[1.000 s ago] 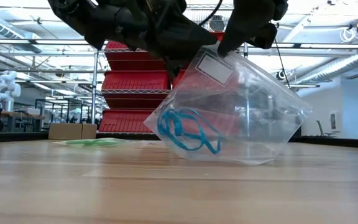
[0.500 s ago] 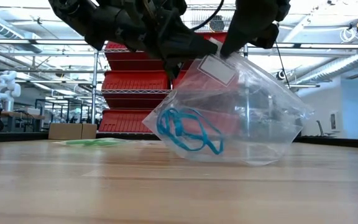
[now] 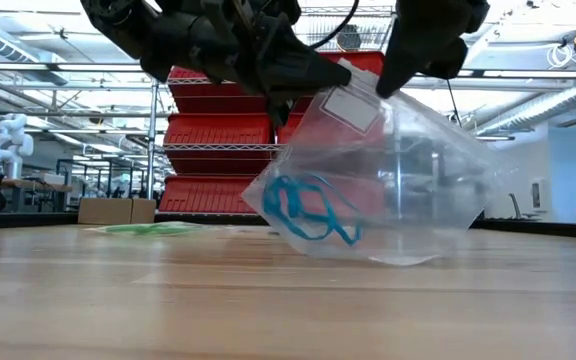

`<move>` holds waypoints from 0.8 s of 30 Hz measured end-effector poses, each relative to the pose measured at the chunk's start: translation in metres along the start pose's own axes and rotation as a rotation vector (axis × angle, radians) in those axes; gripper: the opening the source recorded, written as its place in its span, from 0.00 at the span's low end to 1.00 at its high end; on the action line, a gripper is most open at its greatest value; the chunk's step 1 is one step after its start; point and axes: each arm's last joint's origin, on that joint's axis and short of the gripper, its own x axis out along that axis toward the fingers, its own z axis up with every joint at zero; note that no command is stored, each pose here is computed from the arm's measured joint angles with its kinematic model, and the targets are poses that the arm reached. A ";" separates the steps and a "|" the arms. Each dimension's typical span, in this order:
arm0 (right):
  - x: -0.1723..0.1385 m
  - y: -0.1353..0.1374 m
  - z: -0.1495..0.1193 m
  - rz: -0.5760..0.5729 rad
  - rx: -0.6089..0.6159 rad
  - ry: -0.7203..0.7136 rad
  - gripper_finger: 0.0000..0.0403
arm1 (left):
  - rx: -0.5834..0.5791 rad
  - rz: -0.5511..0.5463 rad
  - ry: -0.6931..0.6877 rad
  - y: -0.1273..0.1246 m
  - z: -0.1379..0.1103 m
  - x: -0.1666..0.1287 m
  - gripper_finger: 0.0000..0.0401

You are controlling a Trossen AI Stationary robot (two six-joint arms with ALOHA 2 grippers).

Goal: Sort rubber bands
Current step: Close the right transparent zip bag

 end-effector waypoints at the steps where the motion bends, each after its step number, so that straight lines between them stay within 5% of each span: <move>1: 0.000 0.001 -0.001 -0.002 0.005 0.002 0.00 | 0.000 0.000 -0.001 0.000 0.001 -0.001 0.00; 15: -0.007 0.010 -0.014 0.016 0.052 0.051 0.02 | 0.009 0.011 -0.009 -0.001 0.007 -0.007 0.00; 20: -0.024 0.010 -0.021 0.039 0.070 0.083 0.15 | 0.010 0.028 -0.015 0.000 0.009 -0.008 0.00; 24: -0.036 0.001 -0.025 -0.058 0.093 0.069 0.31 | 0.025 0.025 -0.011 0.000 0.008 -0.008 0.00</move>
